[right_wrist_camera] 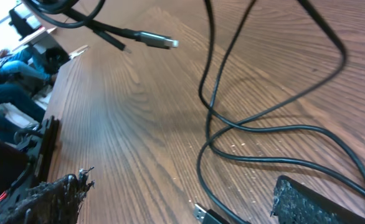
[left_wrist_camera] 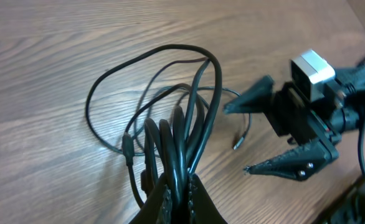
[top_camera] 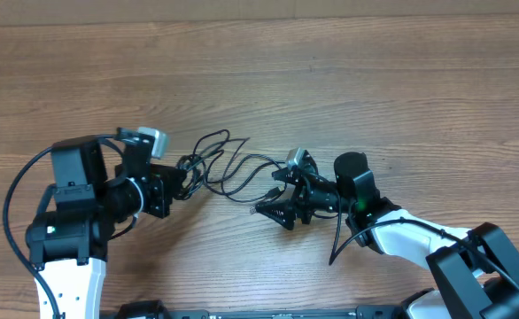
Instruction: Untangle cables
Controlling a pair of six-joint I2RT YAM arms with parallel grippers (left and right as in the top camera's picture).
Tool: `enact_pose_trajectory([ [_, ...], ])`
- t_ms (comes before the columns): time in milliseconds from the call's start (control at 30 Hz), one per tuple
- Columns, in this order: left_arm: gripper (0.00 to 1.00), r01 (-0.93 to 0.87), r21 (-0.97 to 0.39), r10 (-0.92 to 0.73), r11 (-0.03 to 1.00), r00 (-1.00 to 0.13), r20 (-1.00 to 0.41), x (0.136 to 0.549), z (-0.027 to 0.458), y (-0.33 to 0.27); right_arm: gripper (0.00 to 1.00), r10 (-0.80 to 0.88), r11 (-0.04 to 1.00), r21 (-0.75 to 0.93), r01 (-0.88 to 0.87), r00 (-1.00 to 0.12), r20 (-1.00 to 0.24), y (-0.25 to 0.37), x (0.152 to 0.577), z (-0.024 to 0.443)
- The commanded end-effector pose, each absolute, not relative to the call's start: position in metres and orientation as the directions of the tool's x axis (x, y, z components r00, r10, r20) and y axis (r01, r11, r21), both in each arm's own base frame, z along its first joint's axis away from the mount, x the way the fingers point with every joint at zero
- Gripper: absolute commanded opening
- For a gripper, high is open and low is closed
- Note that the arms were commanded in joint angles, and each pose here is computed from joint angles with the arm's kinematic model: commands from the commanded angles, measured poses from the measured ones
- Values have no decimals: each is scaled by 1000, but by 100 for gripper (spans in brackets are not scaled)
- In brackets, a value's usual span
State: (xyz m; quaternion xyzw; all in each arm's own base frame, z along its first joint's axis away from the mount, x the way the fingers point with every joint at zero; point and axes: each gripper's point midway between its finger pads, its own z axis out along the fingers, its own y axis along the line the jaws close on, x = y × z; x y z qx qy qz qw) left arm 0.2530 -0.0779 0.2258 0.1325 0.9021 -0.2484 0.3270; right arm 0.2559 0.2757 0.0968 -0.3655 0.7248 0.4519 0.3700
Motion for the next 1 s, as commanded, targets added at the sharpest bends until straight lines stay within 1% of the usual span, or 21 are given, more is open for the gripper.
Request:
enact_pose_trajectory([
  [0, 4, 522, -303, 208, 797, -709, -674, 245, 216, -92, 96, -204, 290, 363, -885, -428, -880, 279, 250, 101],
  [67, 4, 557, -298, 251, 775, -704, -664, 240, 208, -100, 95, -204, 290, 362, -886, -427, -881, 279, 250, 101],
  [100, 4, 571, -296, 271, 765, -704, -657, 238, 204, -103, 92, -208, 287, 351, -891, -416, -885, 279, 250, 101],
  [200, 4, 573, -293, 298, 766, -719, -628, 237, 190, -106, 92, -217, 281, 323, -904, -388, -896, 279, 250, 101],
  [433, 4, 546, -337, 303, 767, -772, -559, 238, 166, -106, 93, -222, 289, 328, -899, -396, -891, 278, 251, 99],
  [533, 4, 567, -361, 323, 741, -771, -548, 236, 162, -113, 92, -224, 293, 320, -901, -390, -893, 277, 251, 98],
  [667, 4, 629, -381, 382, 677, -744, -549, 231, 158, -127, 92, -226, 344, 305, -888, -394, -891, 274, 259, 95],
  [800, 4, 672, -377, 442, 637, -719, -536, 228, 150, -139, 92, -234, 390, 298, -871, -406, -883, 270, 265, 89],
  [967, 4, 674, -327, 499, 663, -722, -479, 234, 129, -138, 93, -234, 401, 295, -867, -408, -882, 269, 267, 88],
])
